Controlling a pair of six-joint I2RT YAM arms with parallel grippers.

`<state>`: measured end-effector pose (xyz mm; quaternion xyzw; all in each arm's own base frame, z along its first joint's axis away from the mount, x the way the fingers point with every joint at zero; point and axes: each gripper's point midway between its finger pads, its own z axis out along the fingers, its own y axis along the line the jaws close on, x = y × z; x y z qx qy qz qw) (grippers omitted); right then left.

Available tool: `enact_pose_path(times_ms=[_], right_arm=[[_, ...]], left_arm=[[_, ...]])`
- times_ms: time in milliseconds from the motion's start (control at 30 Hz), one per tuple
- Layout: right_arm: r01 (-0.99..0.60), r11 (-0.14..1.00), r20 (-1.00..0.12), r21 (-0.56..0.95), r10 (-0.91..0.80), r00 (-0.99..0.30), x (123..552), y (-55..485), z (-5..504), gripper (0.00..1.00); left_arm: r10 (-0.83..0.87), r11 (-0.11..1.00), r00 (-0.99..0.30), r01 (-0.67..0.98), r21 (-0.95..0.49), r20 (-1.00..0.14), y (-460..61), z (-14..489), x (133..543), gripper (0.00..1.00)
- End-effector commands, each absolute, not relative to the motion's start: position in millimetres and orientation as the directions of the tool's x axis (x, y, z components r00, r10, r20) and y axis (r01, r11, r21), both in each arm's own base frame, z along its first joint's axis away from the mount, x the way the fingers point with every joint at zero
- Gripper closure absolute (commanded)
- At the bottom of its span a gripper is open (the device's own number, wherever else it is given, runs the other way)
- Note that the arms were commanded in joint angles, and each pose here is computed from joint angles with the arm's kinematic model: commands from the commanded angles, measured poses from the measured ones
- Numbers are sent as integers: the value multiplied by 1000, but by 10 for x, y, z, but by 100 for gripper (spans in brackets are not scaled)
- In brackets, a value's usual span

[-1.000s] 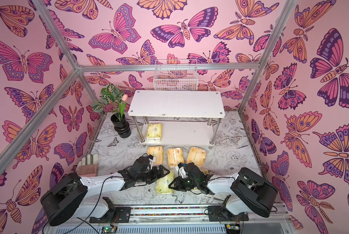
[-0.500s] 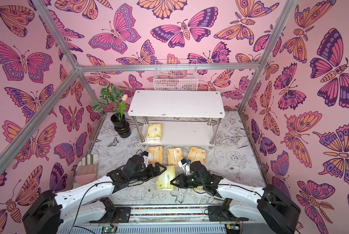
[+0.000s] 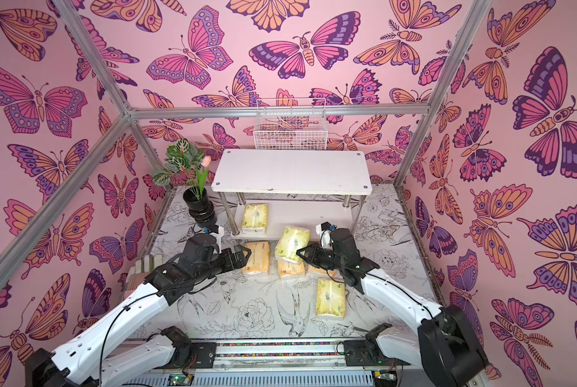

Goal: Place the tissue boxes on the shelf by color
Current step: Place a box of tissues on the shelf.

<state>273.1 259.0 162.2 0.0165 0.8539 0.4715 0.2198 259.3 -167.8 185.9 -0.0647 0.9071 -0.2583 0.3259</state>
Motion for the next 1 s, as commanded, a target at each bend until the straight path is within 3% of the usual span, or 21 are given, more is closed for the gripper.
enact_pose_path(times_ms=[0, 300, 767, 867, 933, 967], right_arm=[[-232, 543, -401, 807, 217, -890, 3040, 2675, 1743, 90], [-200, 545, -366, 814, 214, -906, 3653, 2845, 1544, 89], [-143, 566, -303, 812, 199, -932, 3988, 2939, 1112, 87], [-127, 574, -302, 809, 220, -928, 4053, 2881, 1081, 81], [-122, 575, -302, 809, 229, -925, 4092, 2856, 1087, 69], [-119, 577, -303, 808, 233, -924, 4112, 2841, 1087, 57]], left_arm=[[-209, 891, -796, 84, -446, -569, -1609, 1820, 2571, 0], [-199, 886, -807, 94, -454, -556, -1620, 1789, 2536, 0], [-200, 879, -814, 97, -468, -545, -1627, 1767, 2491, 0], [-201, 877, -817, 95, -471, -540, -1632, 1753, 2485, 1], [-201, 877, -820, 93, -471, -536, -1632, 1741, 2483, 0], [-202, 876, -820, 93, -473, -536, -1636, 1742, 2482, 0]])
